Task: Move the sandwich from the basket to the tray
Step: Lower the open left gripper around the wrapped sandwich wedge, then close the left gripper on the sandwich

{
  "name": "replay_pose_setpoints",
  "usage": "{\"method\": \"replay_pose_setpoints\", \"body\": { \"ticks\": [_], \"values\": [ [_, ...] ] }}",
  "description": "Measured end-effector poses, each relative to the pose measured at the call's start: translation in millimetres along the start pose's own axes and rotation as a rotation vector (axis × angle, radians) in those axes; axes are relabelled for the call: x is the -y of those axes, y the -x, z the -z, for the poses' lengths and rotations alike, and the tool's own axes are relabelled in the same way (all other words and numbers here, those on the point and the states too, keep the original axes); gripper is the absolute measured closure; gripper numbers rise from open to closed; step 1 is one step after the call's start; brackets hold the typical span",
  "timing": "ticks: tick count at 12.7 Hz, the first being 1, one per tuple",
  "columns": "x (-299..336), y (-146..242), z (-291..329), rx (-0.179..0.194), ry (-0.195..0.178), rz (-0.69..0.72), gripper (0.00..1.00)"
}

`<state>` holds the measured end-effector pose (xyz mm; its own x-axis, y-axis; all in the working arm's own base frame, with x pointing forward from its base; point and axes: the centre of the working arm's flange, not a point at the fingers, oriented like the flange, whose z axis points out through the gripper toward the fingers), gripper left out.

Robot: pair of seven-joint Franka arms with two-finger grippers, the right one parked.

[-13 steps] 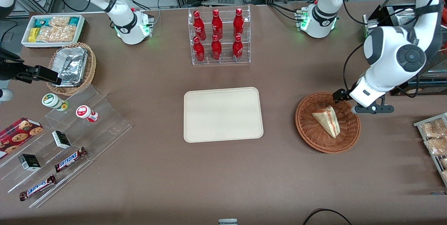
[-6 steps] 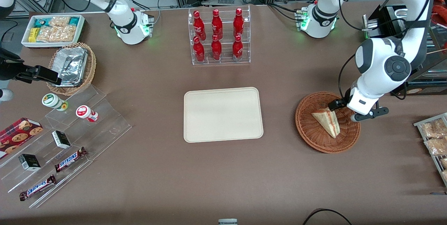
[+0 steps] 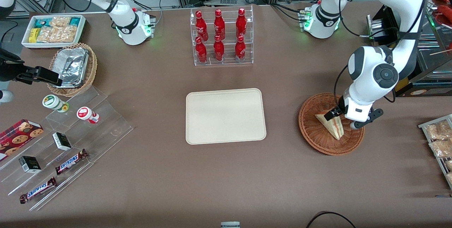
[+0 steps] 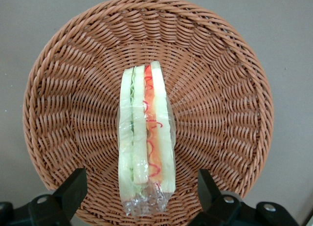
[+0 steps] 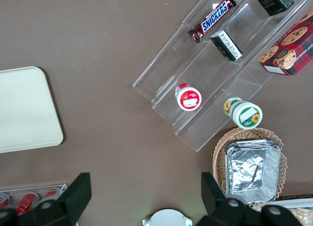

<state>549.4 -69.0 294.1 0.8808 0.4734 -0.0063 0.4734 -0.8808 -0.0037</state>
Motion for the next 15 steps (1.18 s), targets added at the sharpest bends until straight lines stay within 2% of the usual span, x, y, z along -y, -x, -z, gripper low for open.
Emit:
{"method": "replay_pose_setpoints", "body": {
  "ticks": [9,10,12,15],
  "values": [
    [-1,-2,-45,0.018,-0.005,0.025,0.00],
    [-1,-2,-48,0.021,-0.007,0.030,0.09],
    [-1,-2,-49,0.023,-0.008,0.038,0.34],
    [-3,-5,-44,0.022,-0.008,0.038,0.62]
  ]
}}
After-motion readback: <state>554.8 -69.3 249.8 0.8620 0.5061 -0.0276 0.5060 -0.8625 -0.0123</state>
